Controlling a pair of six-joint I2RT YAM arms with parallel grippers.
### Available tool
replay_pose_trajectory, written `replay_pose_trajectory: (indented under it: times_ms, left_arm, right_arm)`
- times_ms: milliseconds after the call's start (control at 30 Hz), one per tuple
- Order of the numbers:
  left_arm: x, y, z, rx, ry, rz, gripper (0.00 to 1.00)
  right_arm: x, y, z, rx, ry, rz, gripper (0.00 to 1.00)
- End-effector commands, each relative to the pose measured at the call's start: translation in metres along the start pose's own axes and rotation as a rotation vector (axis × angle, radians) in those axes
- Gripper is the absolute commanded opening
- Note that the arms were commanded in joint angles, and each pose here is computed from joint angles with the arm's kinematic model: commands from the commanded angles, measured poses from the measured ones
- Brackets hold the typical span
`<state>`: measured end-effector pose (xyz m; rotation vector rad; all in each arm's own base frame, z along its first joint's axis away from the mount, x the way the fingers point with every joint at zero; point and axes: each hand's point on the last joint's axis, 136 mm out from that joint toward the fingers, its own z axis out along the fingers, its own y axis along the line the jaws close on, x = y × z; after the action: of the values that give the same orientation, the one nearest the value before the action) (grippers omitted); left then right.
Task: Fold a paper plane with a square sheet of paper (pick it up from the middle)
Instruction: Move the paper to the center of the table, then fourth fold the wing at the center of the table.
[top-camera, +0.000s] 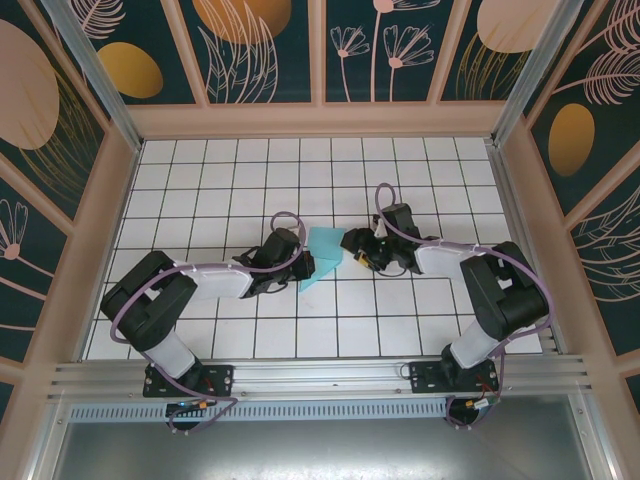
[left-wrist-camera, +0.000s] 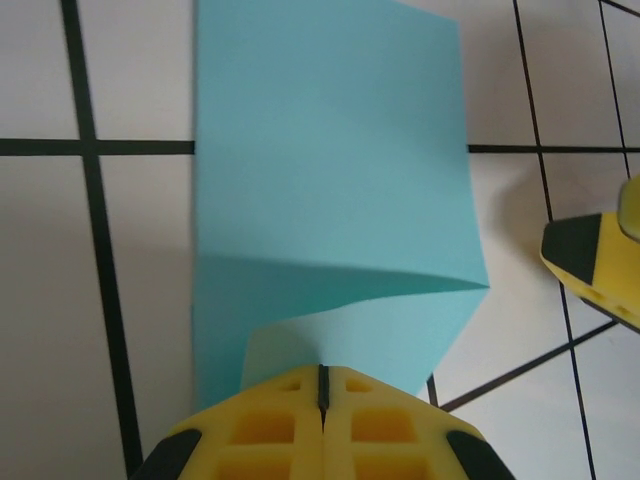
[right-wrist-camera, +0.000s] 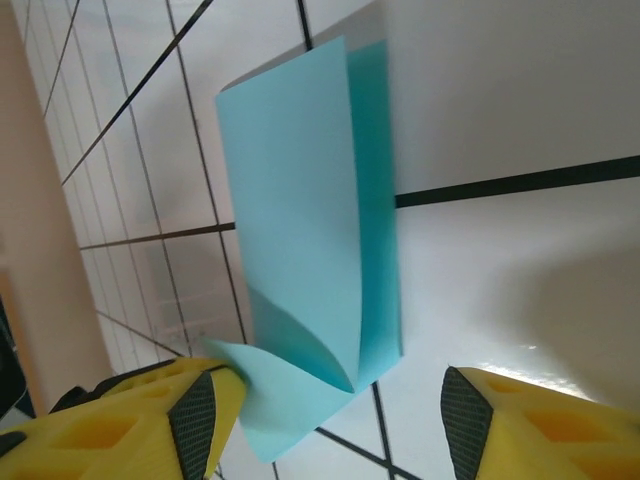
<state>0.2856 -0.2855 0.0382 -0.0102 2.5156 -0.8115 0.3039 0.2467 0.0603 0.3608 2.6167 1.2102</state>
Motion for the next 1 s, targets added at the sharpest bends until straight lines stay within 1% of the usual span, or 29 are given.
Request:
replay_pose_trajectory:
  times_ms: [0, 300, 467, 733, 967]
  left_arm:
    - [0.001, 0.009, 0.003, -0.046, -0.006, -0.024, 0.04]
    - [0.001, 0.013, 0.003, -0.063, -0.009, -0.029, 0.04]
    - [0.002, 0.013, 0.003, -0.062, -0.007, -0.030, 0.04]
    - [0.001, 0.013, 0.003, -0.064, -0.010, -0.031, 0.04]
    - [0.000, 0.015, 0.003, -0.074, -0.015, -0.035, 0.05]
  right_arm:
    - [0.009, 0.011, 0.006, -0.051, 0.036, -0.002, 0.63]
    - [0.022, 0.014, 0.021, -0.058, 0.104, -0.009, 0.56]
    - [0.029, 0.025, 0.026, -0.124, 0.140, -0.020, 0.48]
    - [0.033, 0.038, 0.028, -0.202, 0.163, -0.044, 0.38]
    - [0.034, 0.035, 0.038, -0.199, 0.180, -0.039, 0.29]
